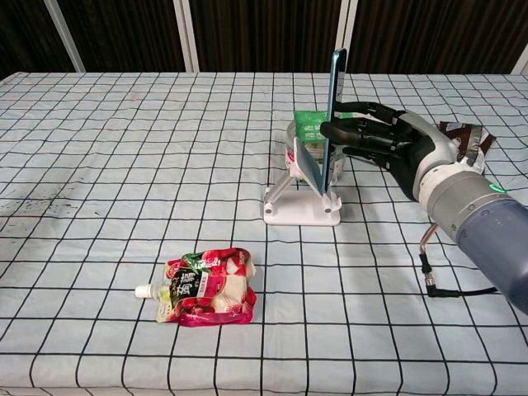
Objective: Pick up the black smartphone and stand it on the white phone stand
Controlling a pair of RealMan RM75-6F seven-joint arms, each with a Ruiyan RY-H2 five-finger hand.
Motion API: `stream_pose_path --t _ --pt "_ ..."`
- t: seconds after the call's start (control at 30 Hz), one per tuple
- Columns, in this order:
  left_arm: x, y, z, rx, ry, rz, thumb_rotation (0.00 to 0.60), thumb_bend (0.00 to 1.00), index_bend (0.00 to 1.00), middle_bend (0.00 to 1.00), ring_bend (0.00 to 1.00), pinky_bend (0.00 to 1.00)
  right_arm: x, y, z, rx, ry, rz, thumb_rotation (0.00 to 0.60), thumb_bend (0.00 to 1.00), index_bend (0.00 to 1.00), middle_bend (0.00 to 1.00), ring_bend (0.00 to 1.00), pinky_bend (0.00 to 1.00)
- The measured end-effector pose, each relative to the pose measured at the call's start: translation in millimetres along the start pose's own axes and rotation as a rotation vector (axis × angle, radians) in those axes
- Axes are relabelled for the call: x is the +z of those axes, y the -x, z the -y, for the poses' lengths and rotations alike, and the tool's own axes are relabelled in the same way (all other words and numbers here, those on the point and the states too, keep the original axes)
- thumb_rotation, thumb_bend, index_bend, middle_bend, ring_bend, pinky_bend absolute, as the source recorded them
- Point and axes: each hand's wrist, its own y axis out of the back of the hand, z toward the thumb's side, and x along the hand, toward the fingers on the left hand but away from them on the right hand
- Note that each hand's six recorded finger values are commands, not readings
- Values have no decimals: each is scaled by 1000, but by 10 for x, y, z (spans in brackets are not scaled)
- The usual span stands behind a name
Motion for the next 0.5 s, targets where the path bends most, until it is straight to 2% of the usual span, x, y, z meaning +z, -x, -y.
stream_pose_path --t 0.5 --pt "0 -1 -2 1 2 -3 600 0 0 0 0 0 -44 -12 13 3 2 7 600 1000 752 635 380 204"
